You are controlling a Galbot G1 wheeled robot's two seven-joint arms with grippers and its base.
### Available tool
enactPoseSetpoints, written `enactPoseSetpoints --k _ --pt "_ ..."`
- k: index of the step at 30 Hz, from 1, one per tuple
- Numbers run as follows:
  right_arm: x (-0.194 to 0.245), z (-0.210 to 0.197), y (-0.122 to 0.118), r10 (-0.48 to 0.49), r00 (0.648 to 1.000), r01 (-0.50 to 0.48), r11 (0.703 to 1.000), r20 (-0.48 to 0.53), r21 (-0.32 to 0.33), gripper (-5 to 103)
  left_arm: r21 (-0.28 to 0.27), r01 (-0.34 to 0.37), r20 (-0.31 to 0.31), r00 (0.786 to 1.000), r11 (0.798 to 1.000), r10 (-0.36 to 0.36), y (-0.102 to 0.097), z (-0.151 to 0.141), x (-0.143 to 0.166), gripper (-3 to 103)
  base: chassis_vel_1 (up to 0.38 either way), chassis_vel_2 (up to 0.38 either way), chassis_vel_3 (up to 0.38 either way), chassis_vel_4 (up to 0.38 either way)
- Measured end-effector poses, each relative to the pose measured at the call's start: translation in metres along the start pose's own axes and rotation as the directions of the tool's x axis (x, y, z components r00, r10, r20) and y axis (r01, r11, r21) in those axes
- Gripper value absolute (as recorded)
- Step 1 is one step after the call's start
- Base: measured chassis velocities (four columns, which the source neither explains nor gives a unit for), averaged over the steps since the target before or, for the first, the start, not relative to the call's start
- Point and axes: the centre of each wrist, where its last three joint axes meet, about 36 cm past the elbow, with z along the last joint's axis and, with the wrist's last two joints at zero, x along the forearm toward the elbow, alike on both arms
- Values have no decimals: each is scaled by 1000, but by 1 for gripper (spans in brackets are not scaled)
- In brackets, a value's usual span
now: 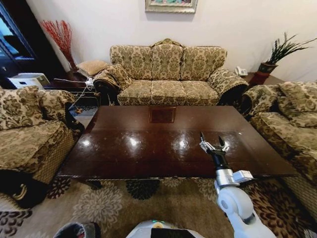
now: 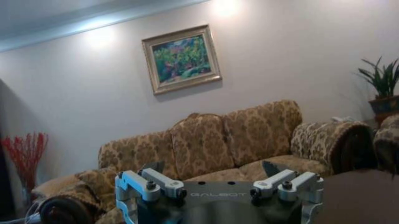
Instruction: Move to the front of the table and place the trash on the table into the trash bin.
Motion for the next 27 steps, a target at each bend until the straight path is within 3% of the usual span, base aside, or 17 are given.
enactPoseSetpoints --k 5,9,10,11,12,14,15,16,17,18,19,20,21,23,24,26,27 --pt "-6 -1 -1 12 1000 -12 1000 -5 -1 100 -30 -17 83 996 999 19 19 -38 6 100 0 0 0 0" --pt "-6 -7 2 8 1000 -8 1000 -10 0 100 -54 -48 179 982 997 57 5 -61 11 100 0 0 0 0" --pt "-6 -11 5 4 1000 -4 1000 -9 1 100 -46 -87 239 966 995 96 -10 -73 16 100 0 0 0 0" --pt "-3 -18 9 -5 1000 5 1000 -8 7 100 -50 -165 314 934 985 172 -37 -92 28 100 0 0 0 0" --pt "-3 -18 9 -5 1000 5 1000 -8 7 100 -50 -165 314 934 985 172 -37 -92 28 100 0 0 0 0" --pt "6 -30 14 -20 1000 20 999 -1 33 100 -117 -315 427 841 942 334 -88 -123 57 100 0 0 0 0" --pt "12 -37 16 -30 1000 29 998 7 59 100 -192 -396 471 765 898 439 -122 -139 80 100 0 0 0 0" --pt "12 -37 16 -30 1000 29 998 7 59 100 -192 -396 471 765 898 439 -122 -139 80 100 0 0 0 0" --pt "21 -43 14 -29 1000 28 993 10 112 100 -304 -486 481 664 820 572 -162 -150 111 100 0 0 0 0" --pt "30 -43 7 -18 1000 17 982 6 186 100 -398 -544 455 582 738 674 -193 -152 136 100 0 0 0 0" --pt "39 -42 -5 -12 1000 7 961 17 276 100 -489 -589 413 493 643 766 -222 -150 160 100 0 0 0 0" --pt "39 -42 -5 -12 1000 7 961 17 276 100 -489 -589 413 493 643 766 -222 -150 160 100 0 0 0 0" --pt "52 -37 -24 -16 1000 6 930 23 369 100 -571 -623 357 398 535 845 -247 -148 186 100 0 0 0 0" --pt "71 -33 -50 -34 999 24 892 14 451 100 -678 -655 216 257 334 942 -282 -142 225 100 0 0 0 0" --pt "71 -33 -50 -34 999 24 892 14 451 100 -678 -655 216 257 334 942 -282 -142 225 100 0 0 0 0" --pt "85 -33 -59 -8 1000 5 883 4 469 100 -746 -644 87 156 168 984 -300 -133 248 100 0 0 0 0" --pt "85 -33 -59 -8 1000 5 883 4 469 100 -746 -644 87 156 168 984 -300 -133 248 100 0 0 0 0"
